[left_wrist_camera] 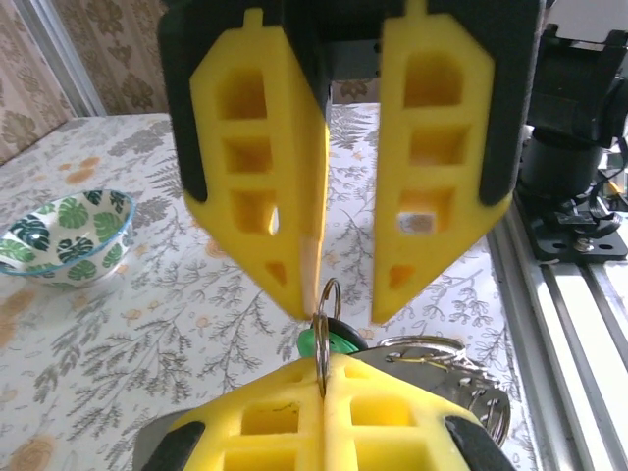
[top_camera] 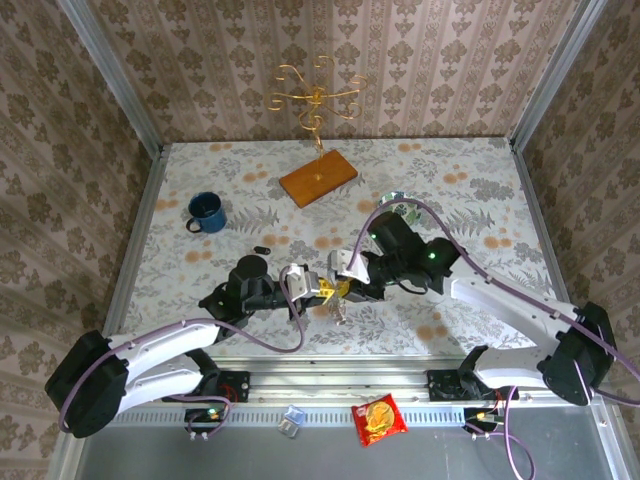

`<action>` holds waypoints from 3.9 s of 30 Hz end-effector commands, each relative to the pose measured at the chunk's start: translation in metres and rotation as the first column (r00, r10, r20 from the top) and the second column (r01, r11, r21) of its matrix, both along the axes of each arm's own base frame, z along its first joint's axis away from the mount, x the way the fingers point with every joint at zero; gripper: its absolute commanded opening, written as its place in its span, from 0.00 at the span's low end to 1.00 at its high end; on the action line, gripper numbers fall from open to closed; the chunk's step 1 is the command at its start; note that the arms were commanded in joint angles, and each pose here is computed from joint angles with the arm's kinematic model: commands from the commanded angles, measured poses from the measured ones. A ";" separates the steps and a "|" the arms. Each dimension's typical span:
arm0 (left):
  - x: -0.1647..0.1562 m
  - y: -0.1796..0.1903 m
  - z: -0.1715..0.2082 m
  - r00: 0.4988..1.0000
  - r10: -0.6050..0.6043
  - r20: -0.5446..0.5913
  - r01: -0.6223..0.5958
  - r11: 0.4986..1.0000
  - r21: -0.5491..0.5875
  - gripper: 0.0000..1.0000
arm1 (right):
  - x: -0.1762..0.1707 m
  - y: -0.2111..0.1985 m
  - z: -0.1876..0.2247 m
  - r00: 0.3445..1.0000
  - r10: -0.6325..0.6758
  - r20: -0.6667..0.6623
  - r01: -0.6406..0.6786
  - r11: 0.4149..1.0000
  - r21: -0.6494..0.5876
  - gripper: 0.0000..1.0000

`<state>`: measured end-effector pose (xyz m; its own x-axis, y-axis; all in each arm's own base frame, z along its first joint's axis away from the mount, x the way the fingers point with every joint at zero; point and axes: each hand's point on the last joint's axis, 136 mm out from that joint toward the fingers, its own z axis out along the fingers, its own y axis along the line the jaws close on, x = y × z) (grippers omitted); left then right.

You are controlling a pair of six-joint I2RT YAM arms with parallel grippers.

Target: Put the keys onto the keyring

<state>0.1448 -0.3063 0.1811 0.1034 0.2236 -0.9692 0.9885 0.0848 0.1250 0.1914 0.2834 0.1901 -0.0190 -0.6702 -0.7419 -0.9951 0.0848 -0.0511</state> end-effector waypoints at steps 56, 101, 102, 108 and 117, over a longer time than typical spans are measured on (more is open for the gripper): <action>-0.008 -0.001 0.021 0.999 -0.039 0.016 0.041 0.985 -0.169 0.00 | 0.006 0.007 0.006 0.993 -0.038 -0.111 0.064 0.970 0.233 0.27; 0.001 0.001 0.005 1.000 0.001 0.013 -0.002 1.000 0.028 0.03 | -0.008 0.023 0.001 0.991 0.130 0.033 -0.127 0.988 -0.091 0.00; 0.000 0.002 0.005 1.000 -0.002 0.011 0.001 1.000 0.025 0.01 | -0.008 0.023 0.001 0.992 0.120 0.037 -0.117 0.990 -0.080 0.02; -0.004 0.003 0.008 1.000 -0.010 0.012 0.010 1.000 -0.011 0.00 | 0.001 0.012 0.008 1.000 0.019 0.006 -0.019 0.999 0.031 0.21; -0.005 0.004 0.010 1.000 -0.004 0.015 0.004 0.999 -0.054 0.00 | 0.002 -0.002 -0.004 0.998 -0.045 -0.044 0.048 0.997 0.060 0.32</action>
